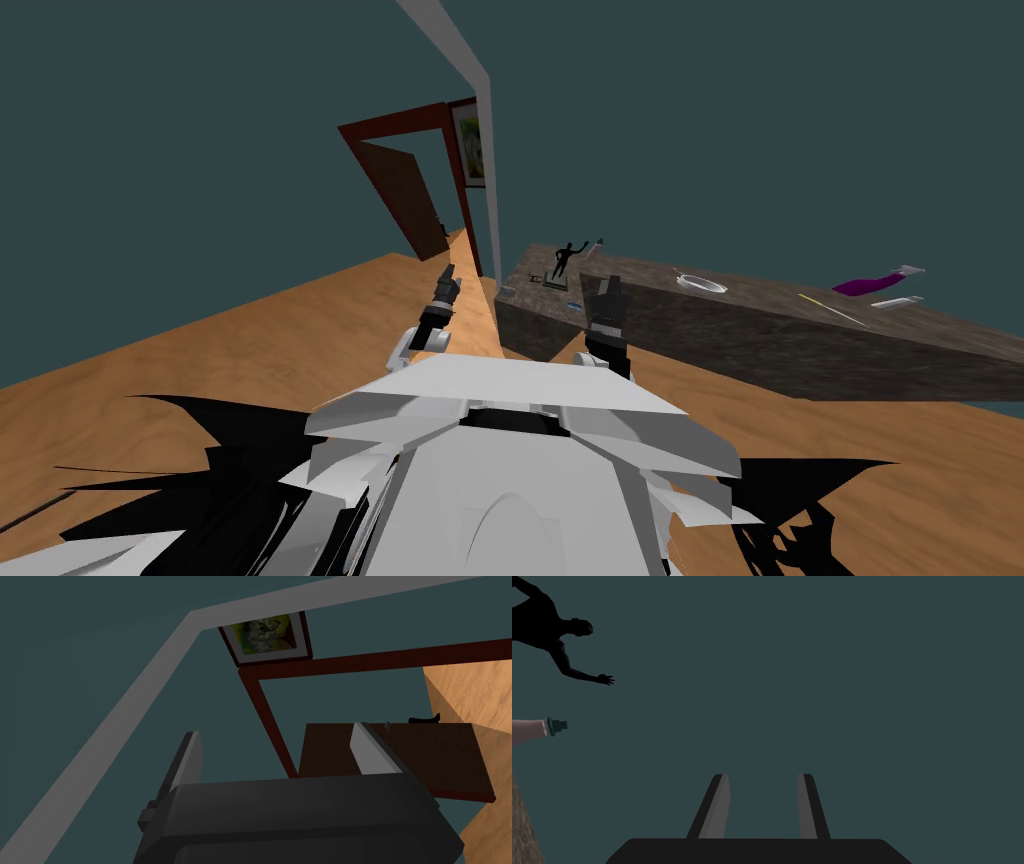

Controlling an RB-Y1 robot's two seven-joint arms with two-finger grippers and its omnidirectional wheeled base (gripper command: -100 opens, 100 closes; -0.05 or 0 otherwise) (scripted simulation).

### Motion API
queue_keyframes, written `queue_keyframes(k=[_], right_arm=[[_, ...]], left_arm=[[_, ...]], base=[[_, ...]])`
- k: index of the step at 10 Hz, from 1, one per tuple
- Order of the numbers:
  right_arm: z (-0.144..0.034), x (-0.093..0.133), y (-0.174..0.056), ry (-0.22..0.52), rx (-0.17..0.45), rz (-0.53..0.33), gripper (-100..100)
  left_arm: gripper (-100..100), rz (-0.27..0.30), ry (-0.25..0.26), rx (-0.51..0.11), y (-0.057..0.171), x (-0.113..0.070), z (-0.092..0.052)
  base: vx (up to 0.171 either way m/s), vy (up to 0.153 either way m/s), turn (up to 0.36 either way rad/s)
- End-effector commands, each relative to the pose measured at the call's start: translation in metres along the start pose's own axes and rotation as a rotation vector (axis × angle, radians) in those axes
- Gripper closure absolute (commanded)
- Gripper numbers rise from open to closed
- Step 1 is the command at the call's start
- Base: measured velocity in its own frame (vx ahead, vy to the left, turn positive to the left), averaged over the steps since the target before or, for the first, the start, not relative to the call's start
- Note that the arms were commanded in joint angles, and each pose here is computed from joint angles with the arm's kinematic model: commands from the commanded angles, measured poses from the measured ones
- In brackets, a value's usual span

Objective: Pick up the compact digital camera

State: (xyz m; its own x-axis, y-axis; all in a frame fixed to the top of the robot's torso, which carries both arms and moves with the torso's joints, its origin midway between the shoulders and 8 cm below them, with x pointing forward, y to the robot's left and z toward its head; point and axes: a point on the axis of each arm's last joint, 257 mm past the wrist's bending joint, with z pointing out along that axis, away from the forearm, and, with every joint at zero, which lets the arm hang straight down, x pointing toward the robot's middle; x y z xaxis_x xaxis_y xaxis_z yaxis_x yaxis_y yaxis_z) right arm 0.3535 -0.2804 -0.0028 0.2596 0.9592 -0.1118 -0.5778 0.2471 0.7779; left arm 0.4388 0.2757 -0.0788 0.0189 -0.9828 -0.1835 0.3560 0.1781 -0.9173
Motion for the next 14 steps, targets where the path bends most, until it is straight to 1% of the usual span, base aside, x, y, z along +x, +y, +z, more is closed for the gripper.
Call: queue_keyframes(k=[1, 2, 3, 4, 5, 7, 8, 9, 10, 11, 12, 13, 14], right_arm=[[0.0, 0.0, 0.0, 0.0, 0.0, 0.0, 0], [0.0, 0.0, 0.0, 0.0, 0.0, 0.0, 0], [0.0, 0.0, 0.0, 0.0, 0.0, 0.0, 0], [0.0, 0.0, 0.0, 0.0, 0.0, 0.0, 0], [0.0, 0.0, 0.0, 0.0, 0.0, 0.0, 0], [0.0, 0.0, 0.0, 0.0, 0.0, 0.0, 0], [0.0, 0.0, 0.0, 0.0, 0.0, 0.0, 0], [0.0, 0.0, 0.0, 0.0, 0.0, 0.0, 0], [0.0, 0.0, 0.0, 0.0, 0.0, 0.0, 0], [0.0, 0.0, 0.0, 0.0, 0.0, 0.0, 0], [0.0, 0.0, 0.0, 0.0, 0.0, 0.0, 0], [0.0, 0.0, 0.0, 0.0, 0.0, 0.0, 0], [0.0, 0.0, 0.0, 0.0, 0.0, 0.0, 0]], left_arm=[[-100, 0.002, -0.005, -0.034, 0.009, -0.003, 0.0], [-100, 0.017, -0.009, -0.069, 0.021, -0.009, 0.007], [-100, 0.017, -0.013, -0.095, 0.028, -0.011, 0.006], [-100, 0.017, -0.015, -0.106, 0.03, -0.011, 0.006], [-100, 0.03, -0.022, -0.142, 0.043, -0.018, 0.013], [-100, 0.03, -0.028, -0.179, 0.052, -0.02, 0.011], [-100, 0.041, -0.036, -0.213, 0.063, -0.027, 0.017], [-100, 0.041, -0.041, -0.241, 0.07, -0.029, 0.016], [-100, 0.041, -0.043, -0.255, 0.073, -0.029, 0.015], [-100, 0.049, -0.053, -0.281, 0.082, -0.037, 0.022], [-100, 0.049, -0.058, -0.312, 0.09, -0.038, 0.019], [-100, 0.049, -0.062, -0.331, 0.094, -0.039, 0.018], [-100, 0.054, -0.073, -0.358, 0.102, -0.047, 0.024]], base=[[0.004, 0.05, 0.001], [0.012, 0.071, -0.043], [0.018, 0.075, -0.033], [0.01, 0.032, 0.005], [0.016, 0.052, -0.047], [0.01, 0.055, -0.015], [0.018, 0.076, -0.056], [0.023, 0.076, -0.035], [0.014, 0.028, 0.006], [0.014, 0.049, -0.052], [0.021, 0.057, -0.045], [0.012, 0.032, 0.004], [0.018, 0.055, -0.06]])
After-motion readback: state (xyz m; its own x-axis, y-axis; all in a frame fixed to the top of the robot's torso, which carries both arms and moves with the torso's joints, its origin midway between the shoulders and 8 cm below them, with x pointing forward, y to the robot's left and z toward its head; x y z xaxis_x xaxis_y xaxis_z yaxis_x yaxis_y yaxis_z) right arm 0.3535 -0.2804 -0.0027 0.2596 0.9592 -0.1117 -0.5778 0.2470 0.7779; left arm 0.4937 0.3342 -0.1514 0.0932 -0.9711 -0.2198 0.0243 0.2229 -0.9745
